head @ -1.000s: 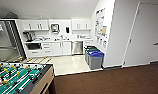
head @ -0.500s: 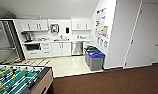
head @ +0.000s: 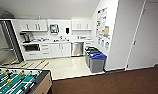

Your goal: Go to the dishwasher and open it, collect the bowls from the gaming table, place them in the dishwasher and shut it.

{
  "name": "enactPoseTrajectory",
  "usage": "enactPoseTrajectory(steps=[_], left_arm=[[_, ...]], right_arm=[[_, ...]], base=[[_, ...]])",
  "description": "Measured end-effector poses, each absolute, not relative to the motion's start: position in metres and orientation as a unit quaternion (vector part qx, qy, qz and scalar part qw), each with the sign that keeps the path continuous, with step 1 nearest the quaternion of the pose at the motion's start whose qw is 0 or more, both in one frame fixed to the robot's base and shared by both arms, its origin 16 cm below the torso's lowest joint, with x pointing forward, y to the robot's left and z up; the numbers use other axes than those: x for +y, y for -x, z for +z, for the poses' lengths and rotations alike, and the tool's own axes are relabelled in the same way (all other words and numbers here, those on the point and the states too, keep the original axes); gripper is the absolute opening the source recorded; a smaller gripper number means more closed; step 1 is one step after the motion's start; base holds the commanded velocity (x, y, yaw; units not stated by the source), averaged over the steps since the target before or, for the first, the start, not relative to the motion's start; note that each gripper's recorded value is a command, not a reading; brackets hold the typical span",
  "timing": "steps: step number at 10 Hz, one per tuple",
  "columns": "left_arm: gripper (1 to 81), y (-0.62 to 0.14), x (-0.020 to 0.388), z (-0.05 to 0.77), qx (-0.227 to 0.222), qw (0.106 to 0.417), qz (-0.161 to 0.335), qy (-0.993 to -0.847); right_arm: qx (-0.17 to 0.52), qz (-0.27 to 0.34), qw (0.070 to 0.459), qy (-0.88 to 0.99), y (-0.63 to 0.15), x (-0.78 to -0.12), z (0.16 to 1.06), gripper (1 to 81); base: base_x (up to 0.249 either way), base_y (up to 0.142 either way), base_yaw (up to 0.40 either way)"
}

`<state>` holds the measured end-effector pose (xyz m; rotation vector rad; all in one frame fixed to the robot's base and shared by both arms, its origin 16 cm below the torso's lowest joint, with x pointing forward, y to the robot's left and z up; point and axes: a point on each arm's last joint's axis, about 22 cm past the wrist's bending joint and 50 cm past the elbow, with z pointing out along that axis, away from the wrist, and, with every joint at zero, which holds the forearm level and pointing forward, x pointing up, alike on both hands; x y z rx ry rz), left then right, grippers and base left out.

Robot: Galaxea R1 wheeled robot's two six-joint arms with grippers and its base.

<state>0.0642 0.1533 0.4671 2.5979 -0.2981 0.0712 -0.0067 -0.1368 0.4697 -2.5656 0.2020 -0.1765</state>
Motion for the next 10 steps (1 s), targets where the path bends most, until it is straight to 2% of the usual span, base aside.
enactPoseTrajectory(steps=[10], left_arm=[[81.1,-0.0643,0.1534,0.4664,-0.110,0.259,0.026,-0.959]], right_arm=[[0.075,-0.066,0.271,0.957,0.0061,-0.1392,0.4659,81.1]], base=[[0.190,0.000,0.000]])
